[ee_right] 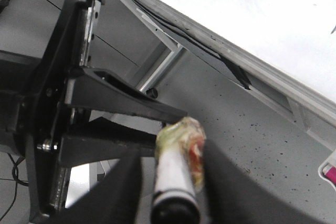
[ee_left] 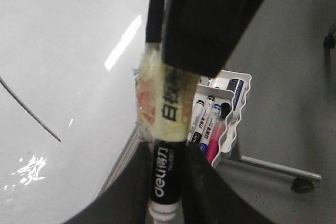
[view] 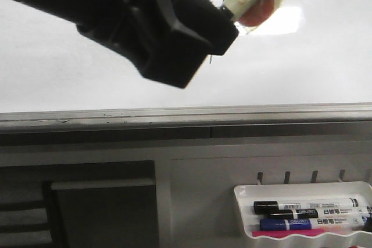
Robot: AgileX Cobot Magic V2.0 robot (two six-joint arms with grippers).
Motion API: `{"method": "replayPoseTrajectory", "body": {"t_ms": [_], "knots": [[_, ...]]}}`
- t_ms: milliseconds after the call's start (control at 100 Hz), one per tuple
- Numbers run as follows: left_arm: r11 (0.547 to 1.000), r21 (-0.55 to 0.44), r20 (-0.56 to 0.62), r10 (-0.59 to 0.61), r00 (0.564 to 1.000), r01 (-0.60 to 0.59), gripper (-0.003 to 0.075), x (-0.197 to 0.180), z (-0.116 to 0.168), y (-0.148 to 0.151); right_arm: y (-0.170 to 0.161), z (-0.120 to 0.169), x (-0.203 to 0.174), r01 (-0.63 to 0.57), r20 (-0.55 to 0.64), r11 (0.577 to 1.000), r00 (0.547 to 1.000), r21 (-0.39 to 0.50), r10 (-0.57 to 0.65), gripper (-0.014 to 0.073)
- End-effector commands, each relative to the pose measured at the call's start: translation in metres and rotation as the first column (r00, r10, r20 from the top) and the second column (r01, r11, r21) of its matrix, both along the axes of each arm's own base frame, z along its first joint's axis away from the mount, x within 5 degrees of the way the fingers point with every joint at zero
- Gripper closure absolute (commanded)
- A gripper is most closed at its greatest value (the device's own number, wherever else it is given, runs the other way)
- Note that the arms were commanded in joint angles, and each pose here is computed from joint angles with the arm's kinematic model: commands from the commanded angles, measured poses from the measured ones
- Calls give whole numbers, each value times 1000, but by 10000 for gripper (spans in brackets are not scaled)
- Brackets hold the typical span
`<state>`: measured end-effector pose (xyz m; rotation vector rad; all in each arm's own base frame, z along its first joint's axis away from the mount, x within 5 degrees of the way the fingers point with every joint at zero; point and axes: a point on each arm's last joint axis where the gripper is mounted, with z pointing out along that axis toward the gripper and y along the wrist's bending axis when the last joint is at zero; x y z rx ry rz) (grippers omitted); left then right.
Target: Write number 7 on whiteboard
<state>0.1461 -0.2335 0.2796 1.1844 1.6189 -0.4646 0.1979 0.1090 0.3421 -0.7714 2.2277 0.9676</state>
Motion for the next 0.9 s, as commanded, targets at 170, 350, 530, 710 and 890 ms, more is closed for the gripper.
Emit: {"method": "replayPoseTrajectory", "body": {"t_ms": [170, 350, 530, 710, 890], "knots": [[954, -237, -15, 183, 983, -181, 741, 15, 42, 24, -10, 33, 1, 44, 126, 998, 991, 51, -50, 180], [834, -380, -200, 349, 915, -401, 741, 26, 54, 64, -32, 45, -14, 118, 219, 993, 970, -20, -111, 180], [632, -445, -414, 484, 771, -635, 741, 31, 42, 92, -39, 42, -31, 162, 267, 986, 953, -41, -146, 180], [595, -397, -445, 541, 714, -699, 741, 42, 26, 87, -41, 28, -36, 180, 245, 983, 955, -42, -165, 180], [557, -344, -453, 606, 654, -756, 741, 60, 7, 78, -41, 19, -35, 184, 219, 982, 961, -49, -170, 180]]}}
